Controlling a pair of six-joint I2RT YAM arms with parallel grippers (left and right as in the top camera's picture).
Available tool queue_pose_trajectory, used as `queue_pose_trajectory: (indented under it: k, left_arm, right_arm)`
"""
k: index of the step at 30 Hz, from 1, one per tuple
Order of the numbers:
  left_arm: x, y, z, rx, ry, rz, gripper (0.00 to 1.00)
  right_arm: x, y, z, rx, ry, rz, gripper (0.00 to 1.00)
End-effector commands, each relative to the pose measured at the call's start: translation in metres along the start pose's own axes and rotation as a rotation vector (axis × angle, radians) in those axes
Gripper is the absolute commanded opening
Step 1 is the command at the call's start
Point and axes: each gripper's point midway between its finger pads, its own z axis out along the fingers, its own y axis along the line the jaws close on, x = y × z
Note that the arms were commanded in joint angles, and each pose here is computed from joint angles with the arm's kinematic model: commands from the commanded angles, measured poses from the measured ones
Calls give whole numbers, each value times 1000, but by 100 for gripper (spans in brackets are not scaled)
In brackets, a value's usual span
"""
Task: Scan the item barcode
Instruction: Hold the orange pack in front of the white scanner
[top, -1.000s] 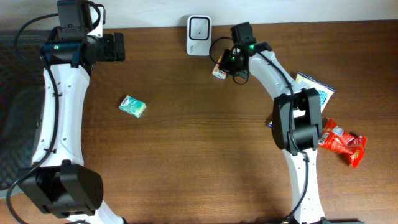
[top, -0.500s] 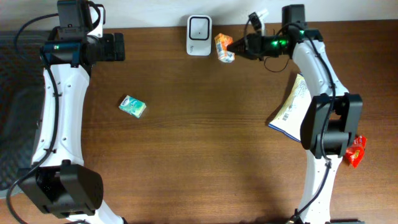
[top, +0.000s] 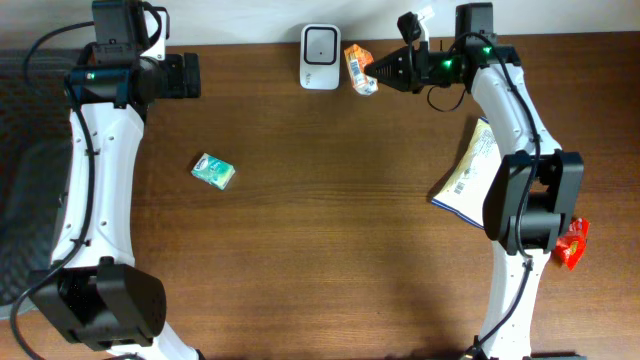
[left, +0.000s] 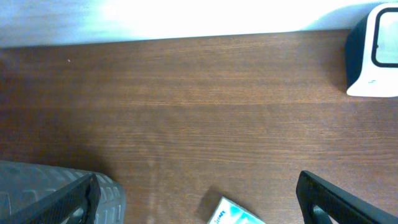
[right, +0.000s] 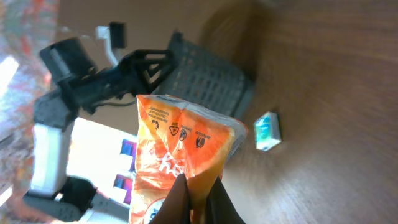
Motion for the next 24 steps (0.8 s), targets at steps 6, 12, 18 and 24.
queue_pose_trajectory:
  k: [6,12,18,24]
  left_arm:
    - [-6,0,-10,8,-25,-5,99]
    - [-5,0,-9,8,-24,-5,99]
    - [-5,0,-9,8,-24,-5,99]
    - [-5,0,-9,8,-24,-5,99]
  right_arm:
    - [-47,-26,34,632,-172,-96,4]
    - [-74,-16,30,1199,-248,-439,4]
    - [-113,-21,35,1652,-182,-946,4]
    - [-122,-75,54,1740,72,-1237,4]
